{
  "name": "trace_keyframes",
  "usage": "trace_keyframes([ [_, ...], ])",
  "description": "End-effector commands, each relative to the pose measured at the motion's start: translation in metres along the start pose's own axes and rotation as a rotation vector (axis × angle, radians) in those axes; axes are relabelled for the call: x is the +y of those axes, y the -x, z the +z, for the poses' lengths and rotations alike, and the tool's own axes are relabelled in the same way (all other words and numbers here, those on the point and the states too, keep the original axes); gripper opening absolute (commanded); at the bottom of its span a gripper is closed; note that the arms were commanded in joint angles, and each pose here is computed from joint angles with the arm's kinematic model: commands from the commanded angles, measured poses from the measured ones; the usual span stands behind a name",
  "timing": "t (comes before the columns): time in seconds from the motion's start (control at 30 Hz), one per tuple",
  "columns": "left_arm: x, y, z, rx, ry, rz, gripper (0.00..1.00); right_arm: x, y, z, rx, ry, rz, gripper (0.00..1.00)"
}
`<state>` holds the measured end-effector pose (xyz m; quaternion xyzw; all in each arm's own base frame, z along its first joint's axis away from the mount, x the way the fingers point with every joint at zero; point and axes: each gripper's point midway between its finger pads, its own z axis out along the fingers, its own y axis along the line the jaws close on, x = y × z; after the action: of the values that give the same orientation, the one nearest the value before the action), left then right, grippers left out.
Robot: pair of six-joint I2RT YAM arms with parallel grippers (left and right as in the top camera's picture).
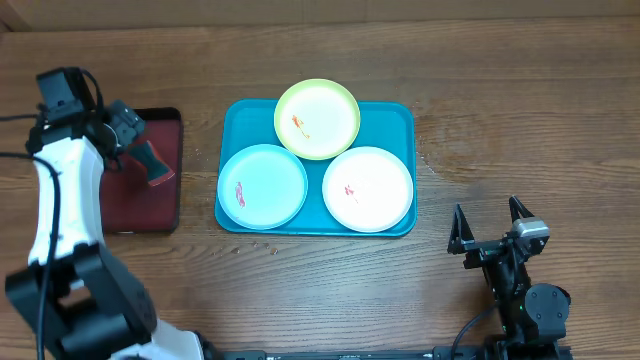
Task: Clean dirty plates on tray and stack at the side
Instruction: 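Move the left gripper over the green sponge in the black tray, then lower the left gripper and grasp the green-orange sponge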
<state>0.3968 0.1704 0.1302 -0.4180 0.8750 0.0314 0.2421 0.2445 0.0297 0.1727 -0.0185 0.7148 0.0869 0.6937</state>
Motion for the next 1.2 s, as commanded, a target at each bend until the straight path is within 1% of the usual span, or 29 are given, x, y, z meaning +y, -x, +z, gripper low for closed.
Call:
trace_keyframes([
  [0.0, -0.012, -0.019, 0.023, 0.113, -0.049, -0.023, 1.00, -0.002, -0.002, 0.000, -0.004, -0.009, 0.007, 1.00],
  [0.03, -0.012, -0.025, 0.030, 0.142, -0.050, -0.005, 1.00, -0.002, -0.002, 0.000, -0.004, -0.009, 0.007, 1.00],
  [0.07, -0.012, -0.031, 0.036, 0.167, -0.050, 0.013, 0.98, -0.002, -0.002, 0.000, -0.004, -0.009, 0.007, 1.00],
  [0.1, -0.010, -0.035, 0.041, 0.186, -0.042, 0.021, 0.92, -0.002, -0.002, 0.000, -0.004, -0.009, 0.007, 1.00],
  [0.13, -0.009, -0.039, 0.046, 0.201, -0.034, 0.022, 0.91, -0.002, -0.002, 0.000, -0.004, -0.009, 0.007, 1.00],
  [0.2, -0.006, -0.045, 0.056, 0.226, -0.021, 0.048, 0.83, -0.002, -0.002, 0.000, -0.004, -0.009, 0.007, 1.00],
  [0.23, -0.005, -0.048, 0.061, 0.237, -0.017, 0.060, 0.82, -0.002, -0.002, 0.000, -0.004, -0.009, 0.007, 1.00],
  [0.4, -0.002, -0.059, 0.077, 0.279, -0.006, 0.084, 0.83, -0.002, -0.002, 0.000, -0.004, -0.009, 0.007, 1.00],
  [0.57, -0.009, -0.070, 0.087, 0.325, -0.052, 0.115, 0.84, -0.002, -0.002, 0.000, -0.004, -0.009, 0.007, 1.00],
  [0.8, -0.006, -0.068, 0.094, 0.313, -0.034, 0.124, 0.85, -0.002, -0.002, 0.000, -0.004, -0.009, 0.007, 1.00],
  [0.9, -0.006, -0.068, 0.096, 0.310, -0.035, 0.124, 0.80, -0.002, -0.002, 0.000, -0.004, -0.009, 0.007, 1.00],
  [1.0, -0.007, -0.067, 0.096, 0.304, -0.039, 0.123, 0.80, -0.002, -0.002, 0.000, -0.004, -0.009, 0.007, 1.00],
  [1.1, -0.006, -0.069, 0.096, 0.309, -0.037, 0.123, 0.70, -0.002, -0.002, 0.000, -0.004, -0.009, 0.007, 1.00],
  [1.17, -0.004, -0.073, 0.098, 0.318, -0.032, 0.123, 0.71, -0.002, -0.002, 0.000, -0.004, -0.009, 0.007, 1.00],
])
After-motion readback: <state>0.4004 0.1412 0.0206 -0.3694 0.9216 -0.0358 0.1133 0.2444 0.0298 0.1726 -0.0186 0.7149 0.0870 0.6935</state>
